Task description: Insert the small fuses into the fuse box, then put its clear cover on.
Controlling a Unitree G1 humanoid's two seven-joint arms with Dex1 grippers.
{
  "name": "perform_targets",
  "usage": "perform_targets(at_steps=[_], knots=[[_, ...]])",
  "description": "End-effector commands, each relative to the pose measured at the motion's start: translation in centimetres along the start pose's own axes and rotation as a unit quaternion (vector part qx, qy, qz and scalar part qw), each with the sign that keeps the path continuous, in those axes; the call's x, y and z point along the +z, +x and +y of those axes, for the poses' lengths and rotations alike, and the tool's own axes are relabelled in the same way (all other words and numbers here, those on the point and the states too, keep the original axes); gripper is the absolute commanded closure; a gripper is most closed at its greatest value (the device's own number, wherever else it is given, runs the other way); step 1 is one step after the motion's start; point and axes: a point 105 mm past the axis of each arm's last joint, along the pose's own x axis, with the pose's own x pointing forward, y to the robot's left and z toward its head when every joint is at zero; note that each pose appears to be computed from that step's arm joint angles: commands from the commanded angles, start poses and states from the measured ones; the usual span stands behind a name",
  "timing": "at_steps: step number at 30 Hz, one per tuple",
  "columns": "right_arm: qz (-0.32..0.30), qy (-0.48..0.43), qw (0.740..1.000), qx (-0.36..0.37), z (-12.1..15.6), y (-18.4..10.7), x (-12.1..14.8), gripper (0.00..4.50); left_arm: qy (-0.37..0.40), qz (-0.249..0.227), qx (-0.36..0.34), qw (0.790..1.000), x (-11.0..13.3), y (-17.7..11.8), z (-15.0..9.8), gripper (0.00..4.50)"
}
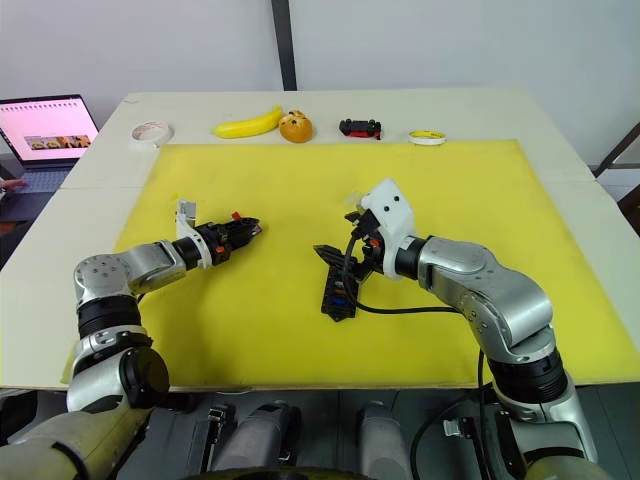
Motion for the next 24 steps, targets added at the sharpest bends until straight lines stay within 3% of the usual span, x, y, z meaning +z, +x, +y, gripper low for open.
perform_targets(at_steps=[1, 4, 13, 17, 24], knots=[[-0.019, -0.013, 1.000, -0.001, 0.1, -0.4, 1.1, 0.00, -0.012, 0.018, 0.017, 1.000, -1.1, 0.3, 1.3, 3.31], [-0.018, -0.014, 1.000, -0.001, 0.1, -0.5, 1.1, 0.00, -0.001, 0.016, 0.032, 0.999, -1.1, 0.1, 2.0, 4.46], [-0.014, -0.011, 1.000, -0.003, 0.1, -1.3, 0.8, 0.00, 0.006, -0.005, 0.027, 1.000, 0.3, -1.0, 2.0, 4.46], [-0.032, 0.023, 0.999, 0.002, 0.3, -1.5, 1.1, 0.00, 0.037, -0.009, -0.038, 0.999, 1.3, -1.6, -1.9, 4.46], [-0.088, 0.115, 0.989, 0.025, 1.2, -1.2, 2.5, 0.00, 0.100, 0.022, -0.152, 0.983, 0.4, -3.0, -8.2, 4.46]])
